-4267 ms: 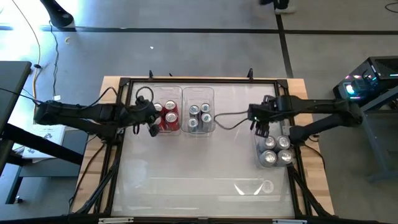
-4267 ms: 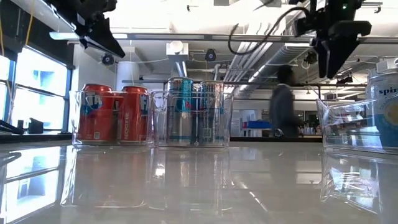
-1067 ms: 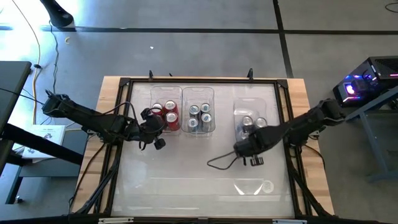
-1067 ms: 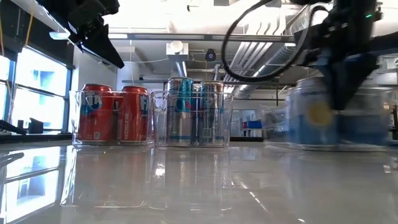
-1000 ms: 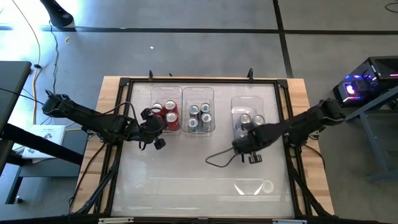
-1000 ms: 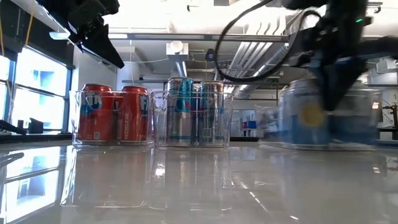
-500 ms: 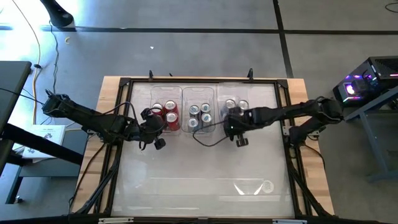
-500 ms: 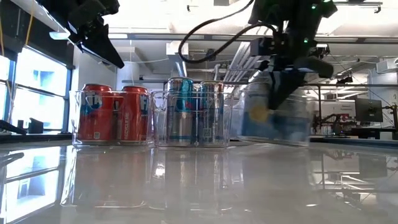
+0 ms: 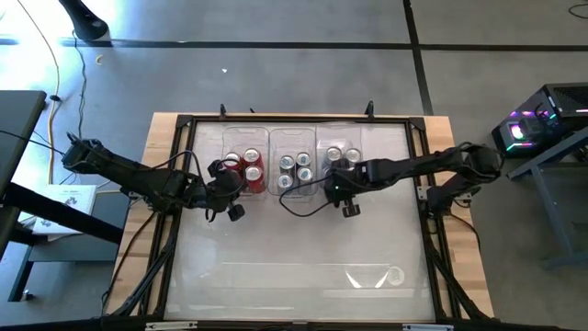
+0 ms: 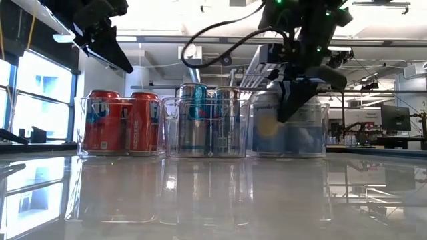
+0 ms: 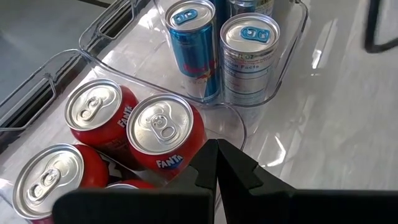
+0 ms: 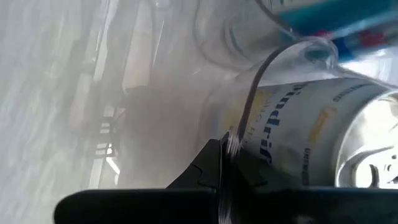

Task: Sort soda cans
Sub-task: Move the bottom right transparent bin to the top, then return to Home Position

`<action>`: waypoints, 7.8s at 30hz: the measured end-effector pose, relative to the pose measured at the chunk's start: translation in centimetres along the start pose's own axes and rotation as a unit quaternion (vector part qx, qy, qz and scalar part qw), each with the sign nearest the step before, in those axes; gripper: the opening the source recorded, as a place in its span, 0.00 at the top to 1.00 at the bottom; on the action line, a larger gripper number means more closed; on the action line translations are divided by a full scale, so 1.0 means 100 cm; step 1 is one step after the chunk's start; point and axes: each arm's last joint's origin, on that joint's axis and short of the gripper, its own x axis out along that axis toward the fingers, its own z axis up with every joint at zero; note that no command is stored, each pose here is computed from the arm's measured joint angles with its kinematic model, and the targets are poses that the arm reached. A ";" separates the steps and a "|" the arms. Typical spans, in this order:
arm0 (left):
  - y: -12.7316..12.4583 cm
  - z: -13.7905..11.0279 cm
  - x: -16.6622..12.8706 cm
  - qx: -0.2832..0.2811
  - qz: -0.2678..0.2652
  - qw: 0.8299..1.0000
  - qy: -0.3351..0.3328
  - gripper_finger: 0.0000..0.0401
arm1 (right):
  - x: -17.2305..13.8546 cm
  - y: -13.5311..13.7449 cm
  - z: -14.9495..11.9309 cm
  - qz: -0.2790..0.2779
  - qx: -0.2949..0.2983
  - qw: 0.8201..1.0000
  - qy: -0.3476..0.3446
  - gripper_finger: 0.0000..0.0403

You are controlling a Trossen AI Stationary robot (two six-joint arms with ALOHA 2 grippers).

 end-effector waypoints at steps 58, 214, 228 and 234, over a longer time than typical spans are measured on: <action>0.000 -0.032 -0.029 -0.076 0.081 0.994 0.001 1.00 | -0.077 0.040 -0.084 -0.039 0.156 0.982 -0.102 0.50; 0.078 -0.111 0.009 -0.028 -0.219 0.925 -0.309 1.00 | -0.052 0.089 -0.181 0.132 0.152 0.787 -0.583 1.00; 0.062 -0.114 -0.002 -0.003 -0.288 0.903 -0.319 1.00 | -0.051 0.089 -0.181 0.132 0.152 0.789 -0.581 1.00; 0.062 -0.113 -0.008 -0.006 -0.303 0.891 -0.337 1.00 | -0.051 0.089 -0.181 0.132 0.152 0.789 -0.581 1.00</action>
